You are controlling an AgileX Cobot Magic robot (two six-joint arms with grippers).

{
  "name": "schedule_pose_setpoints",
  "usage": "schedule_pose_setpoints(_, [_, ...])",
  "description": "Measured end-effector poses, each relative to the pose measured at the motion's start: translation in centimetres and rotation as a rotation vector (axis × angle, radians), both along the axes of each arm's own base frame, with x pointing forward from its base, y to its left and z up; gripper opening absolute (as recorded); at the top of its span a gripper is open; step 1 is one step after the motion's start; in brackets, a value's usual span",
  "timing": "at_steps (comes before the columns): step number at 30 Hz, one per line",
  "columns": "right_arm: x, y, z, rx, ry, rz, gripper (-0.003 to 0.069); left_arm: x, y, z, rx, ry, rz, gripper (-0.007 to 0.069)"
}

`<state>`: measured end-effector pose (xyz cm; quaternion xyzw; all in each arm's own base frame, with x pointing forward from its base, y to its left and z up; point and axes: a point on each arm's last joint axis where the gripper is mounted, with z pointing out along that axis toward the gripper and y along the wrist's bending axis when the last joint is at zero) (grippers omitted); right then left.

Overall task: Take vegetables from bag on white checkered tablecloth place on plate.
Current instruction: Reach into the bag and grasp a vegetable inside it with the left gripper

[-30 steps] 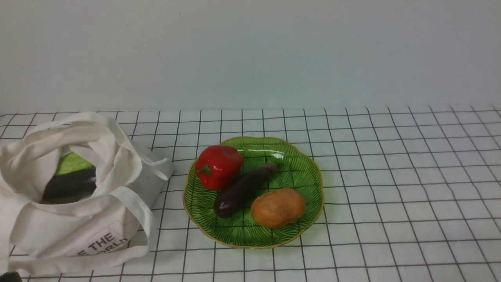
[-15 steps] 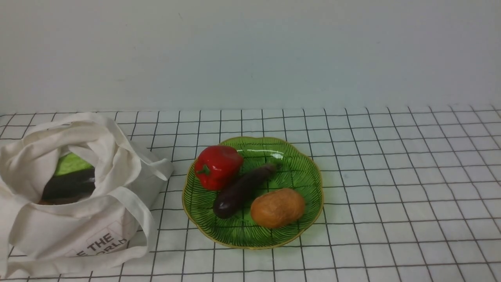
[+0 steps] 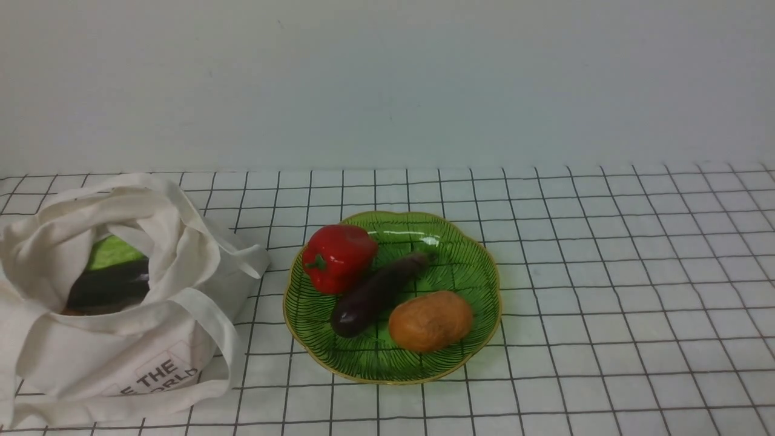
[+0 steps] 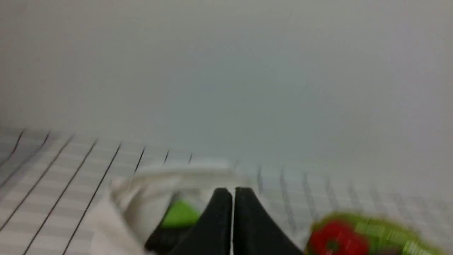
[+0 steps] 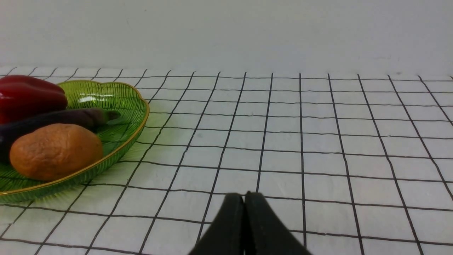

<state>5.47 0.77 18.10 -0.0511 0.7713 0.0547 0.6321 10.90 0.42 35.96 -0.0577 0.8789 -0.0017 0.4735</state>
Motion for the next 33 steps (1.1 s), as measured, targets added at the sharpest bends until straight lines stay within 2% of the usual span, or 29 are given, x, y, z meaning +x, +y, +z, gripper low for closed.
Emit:
schedule_pose_setpoints(1, [0.0, 0.0, 0.0, 0.000, 0.000, 0.000, -0.0014, 1.5, 0.0, -0.5, 0.052, 0.170, -0.034, -0.0008])
schedule_pose_setpoints(5, [0.0, 0.0, 0.0, 0.000, 0.000, 0.000, -0.0014, 5.7, 0.0, -2.3, 0.164, 0.492, -0.164, -0.0008])
schedule_pose_setpoints(11, [0.0, 0.0, 0.0, 0.000, 0.000, 0.000, -0.0014, 11.6, -0.4, -4.5, 0.239, 0.668, -0.345, -0.0008])
schedule_pose_setpoints(18, [0.0, 0.0, 0.0, 0.000, 0.000, 0.000, -0.0014, 16.1, -1.2, -6.4, 0.258, 0.672, -0.506, -0.0008])
schedule_pose_setpoints(25, [0.0, 0.0, 0.0, 0.000, 0.000, 0.000, -0.0014, 18.4, -1.2, -7.4, 0.316, 0.575, -0.531, -0.0003])
schedule_pose_setpoints(29, [0.0, 0.0, 0.0, 0.000, 0.000, 0.000, -0.0014, 19.5, -0.9, -8.4, 0.367, 0.561, -0.536, 0.0035])
schedule_pose_setpoints(32, [0.0, 0.0, 0.0, 0.001, 0.000, 0.000, -0.0014, 20.0, -0.7, -9.1, 0.405, 0.575, -0.542, 0.0088])
schedule_pose_setpoints(33, [0.0, 0.0, 0.0, 0.001, 0.000, 0.000, -0.0014, 20.3, -0.5, -9.6, 0.430, 0.596, -0.547, 0.0127])
